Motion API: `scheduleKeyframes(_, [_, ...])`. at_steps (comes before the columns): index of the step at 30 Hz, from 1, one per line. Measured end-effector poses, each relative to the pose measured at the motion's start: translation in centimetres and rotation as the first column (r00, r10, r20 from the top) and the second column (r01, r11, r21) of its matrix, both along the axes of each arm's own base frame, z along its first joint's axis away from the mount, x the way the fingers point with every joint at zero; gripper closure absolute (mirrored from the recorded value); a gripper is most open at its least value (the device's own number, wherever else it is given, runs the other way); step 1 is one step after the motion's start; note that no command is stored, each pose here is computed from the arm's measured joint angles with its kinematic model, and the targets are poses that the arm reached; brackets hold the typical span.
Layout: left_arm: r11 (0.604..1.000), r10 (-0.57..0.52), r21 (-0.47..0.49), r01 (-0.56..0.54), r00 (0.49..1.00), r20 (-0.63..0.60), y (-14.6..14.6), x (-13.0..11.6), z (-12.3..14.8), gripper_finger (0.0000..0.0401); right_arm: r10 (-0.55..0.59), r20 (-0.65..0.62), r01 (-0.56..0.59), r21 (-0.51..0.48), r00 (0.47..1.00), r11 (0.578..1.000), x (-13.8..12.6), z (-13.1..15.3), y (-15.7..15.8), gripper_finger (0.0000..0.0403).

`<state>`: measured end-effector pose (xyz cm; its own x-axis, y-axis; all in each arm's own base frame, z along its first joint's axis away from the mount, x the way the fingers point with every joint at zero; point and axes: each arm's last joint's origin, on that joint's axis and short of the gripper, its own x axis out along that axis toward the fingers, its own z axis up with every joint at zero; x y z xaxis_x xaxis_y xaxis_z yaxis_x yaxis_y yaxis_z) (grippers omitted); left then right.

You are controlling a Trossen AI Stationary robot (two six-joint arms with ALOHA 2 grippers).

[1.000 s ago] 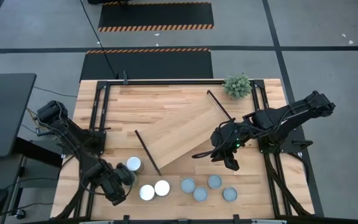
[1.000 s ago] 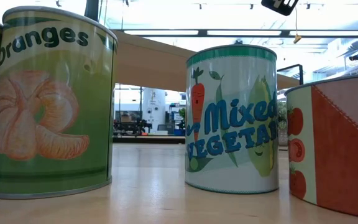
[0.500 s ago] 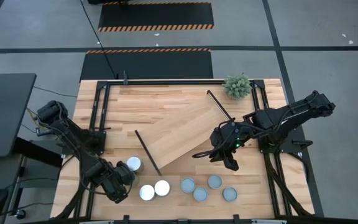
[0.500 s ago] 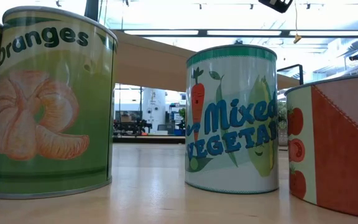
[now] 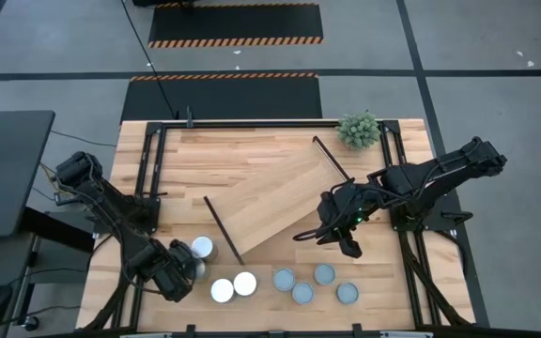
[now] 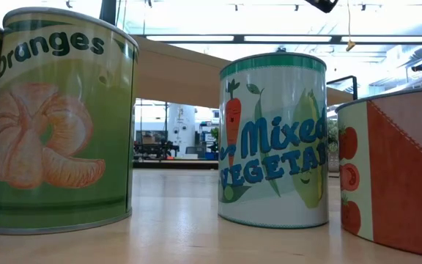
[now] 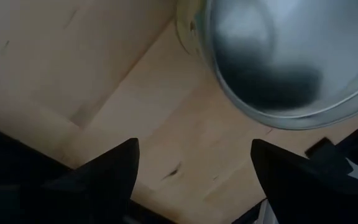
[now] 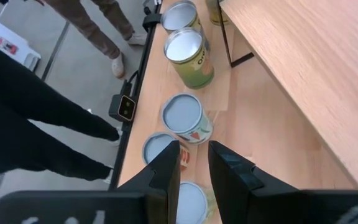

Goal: Pick and place cans onto a shelf
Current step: Put the canned carrots on the shelf

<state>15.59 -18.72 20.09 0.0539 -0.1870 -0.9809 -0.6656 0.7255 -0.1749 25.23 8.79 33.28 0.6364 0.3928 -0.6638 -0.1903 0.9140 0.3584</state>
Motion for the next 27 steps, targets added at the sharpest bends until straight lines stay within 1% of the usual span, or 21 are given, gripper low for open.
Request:
scheduleKeyframes(5, [1.000, 0.028, 0.011, -0.028, 0.999, 0.021, 0.0, 0.1, 0.0, 0.0085, -0.003, 0.023, 0.003, 0.010, 1.000, 1.000, 0.2, 0.2, 0.0, 0.0313])
scheduleKeyframes(9, [0.999, 0.052, 0.002, -0.052, 0.998, 0.028, -0.1, 0.2, 0.0, 0.0085, -0.004, 0.057, 0.003, 0.021, 0.998, 1.000, 0.4, 0.4, 0.1, 0.0313])
scheduleKeyframes(13, [0.998, 0.057, -0.010, -0.057, 0.998, 0.039, -0.2, 0.3, 0.1, 0.0085, -0.005, 0.100, 0.002, 0.036, 0.995, 0.999, 0.6, 0.8, 0.2, 0.0313])
scheduleKeyframes(17, [0.998, 0.067, -0.001, -0.068, 0.996, 0.056, -0.2, 0.4, 0.1, 0.0085, -0.008, 0.142, 0.001, 0.052, 0.990, 0.999, 0.9, 1.2, 0.3, 0.0313])
scheduleKeyframes(25, [0.987, 0.158, 0.018, -0.161, 0.978, 0.134, -0.2, 0.7, 0.1, 0.0085, -0.015, 0.241, -0.006, 0.085, 0.970, 0.996, 1.4, 2.0, 0.4, 0.0313])
scheduleKeyframes(27, [0.986, 0.162, 0.017, -0.166, 0.975, 0.152, -0.2, 0.8, 0.2, 0.0085, -0.017, 0.269, -0.008, 0.094, 0.963, 0.996, 1.5, 2.3, 0.5, 0.0313])
